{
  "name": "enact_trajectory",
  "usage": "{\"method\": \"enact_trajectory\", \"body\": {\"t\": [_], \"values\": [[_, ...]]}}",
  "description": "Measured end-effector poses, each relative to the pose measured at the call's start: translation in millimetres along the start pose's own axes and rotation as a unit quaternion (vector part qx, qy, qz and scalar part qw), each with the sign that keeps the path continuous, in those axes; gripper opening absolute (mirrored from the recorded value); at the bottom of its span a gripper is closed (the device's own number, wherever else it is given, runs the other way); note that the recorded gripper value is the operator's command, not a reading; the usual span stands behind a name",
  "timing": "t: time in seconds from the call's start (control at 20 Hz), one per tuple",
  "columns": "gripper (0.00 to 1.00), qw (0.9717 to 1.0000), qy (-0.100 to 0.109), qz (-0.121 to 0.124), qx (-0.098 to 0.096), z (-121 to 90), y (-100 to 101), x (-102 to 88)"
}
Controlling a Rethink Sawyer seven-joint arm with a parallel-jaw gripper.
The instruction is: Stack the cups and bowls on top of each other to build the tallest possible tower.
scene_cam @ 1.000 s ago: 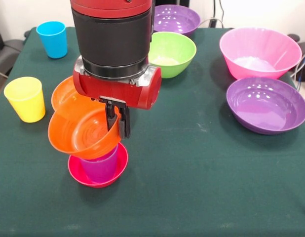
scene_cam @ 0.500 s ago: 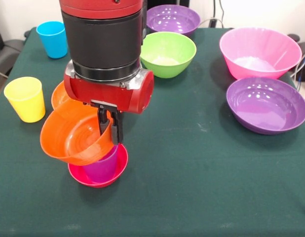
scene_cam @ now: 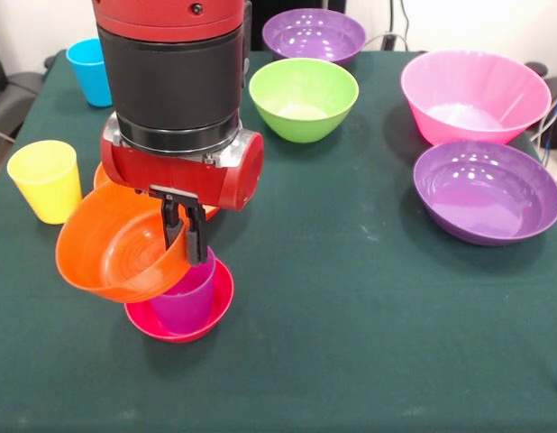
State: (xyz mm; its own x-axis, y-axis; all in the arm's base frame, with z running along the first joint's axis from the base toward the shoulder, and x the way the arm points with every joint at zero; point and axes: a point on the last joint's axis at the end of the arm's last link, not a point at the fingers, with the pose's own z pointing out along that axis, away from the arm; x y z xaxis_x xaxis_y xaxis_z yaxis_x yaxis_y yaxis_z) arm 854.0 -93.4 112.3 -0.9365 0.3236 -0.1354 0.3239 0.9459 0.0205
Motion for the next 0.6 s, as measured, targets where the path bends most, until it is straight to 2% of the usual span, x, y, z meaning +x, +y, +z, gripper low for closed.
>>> {"method": "enact_trajectory", "body": {"t": [0.6], "values": [[0.00,1.0000,0.000,-0.003,0.001,1.0,0.4,0.4]]}}
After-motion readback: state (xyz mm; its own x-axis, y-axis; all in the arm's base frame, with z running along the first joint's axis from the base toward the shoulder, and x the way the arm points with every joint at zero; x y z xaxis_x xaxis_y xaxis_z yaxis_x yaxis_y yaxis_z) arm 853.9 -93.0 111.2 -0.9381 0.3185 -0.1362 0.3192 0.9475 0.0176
